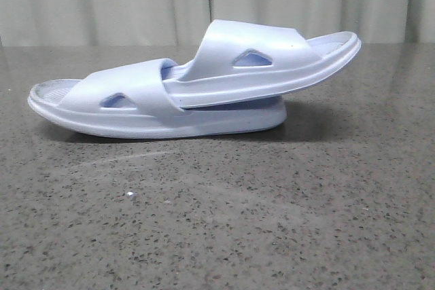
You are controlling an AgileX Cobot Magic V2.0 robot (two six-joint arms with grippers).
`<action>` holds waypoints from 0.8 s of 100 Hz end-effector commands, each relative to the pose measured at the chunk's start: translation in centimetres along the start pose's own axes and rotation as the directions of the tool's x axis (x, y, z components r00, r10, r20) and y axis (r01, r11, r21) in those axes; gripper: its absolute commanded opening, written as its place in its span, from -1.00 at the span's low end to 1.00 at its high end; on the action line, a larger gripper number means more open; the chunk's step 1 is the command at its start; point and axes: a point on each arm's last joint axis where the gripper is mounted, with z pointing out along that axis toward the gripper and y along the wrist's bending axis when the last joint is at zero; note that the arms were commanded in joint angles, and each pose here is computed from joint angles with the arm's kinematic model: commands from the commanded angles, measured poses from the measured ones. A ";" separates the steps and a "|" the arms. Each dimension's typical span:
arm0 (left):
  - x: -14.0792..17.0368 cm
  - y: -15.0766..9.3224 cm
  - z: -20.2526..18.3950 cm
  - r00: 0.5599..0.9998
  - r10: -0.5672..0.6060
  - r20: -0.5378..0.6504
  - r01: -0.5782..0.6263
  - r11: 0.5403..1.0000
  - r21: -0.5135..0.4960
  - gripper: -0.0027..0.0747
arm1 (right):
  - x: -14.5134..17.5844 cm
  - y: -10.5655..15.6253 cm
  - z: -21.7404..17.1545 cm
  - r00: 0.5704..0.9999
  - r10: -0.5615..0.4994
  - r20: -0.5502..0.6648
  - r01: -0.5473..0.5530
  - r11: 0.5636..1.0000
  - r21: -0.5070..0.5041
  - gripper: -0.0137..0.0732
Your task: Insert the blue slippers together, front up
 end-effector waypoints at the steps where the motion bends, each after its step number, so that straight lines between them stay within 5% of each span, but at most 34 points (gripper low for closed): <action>1: -0.6 0.0 -0.2 0.995 -0.015 0.097 0.015 1.000 -0.001 -0.89 | -1.3 0.1 -0.3 0.992 -0.007 0.129 0.008 1.000 -0.008 -0.93; 80: -0.6 0.0 -0.2 0.995 -0.015 0.097 0.015 1.000 -0.001 -0.89 | 0.1 0.1 0.1 0.990 -0.003 0.139 0.006 1.000 -0.016 -0.93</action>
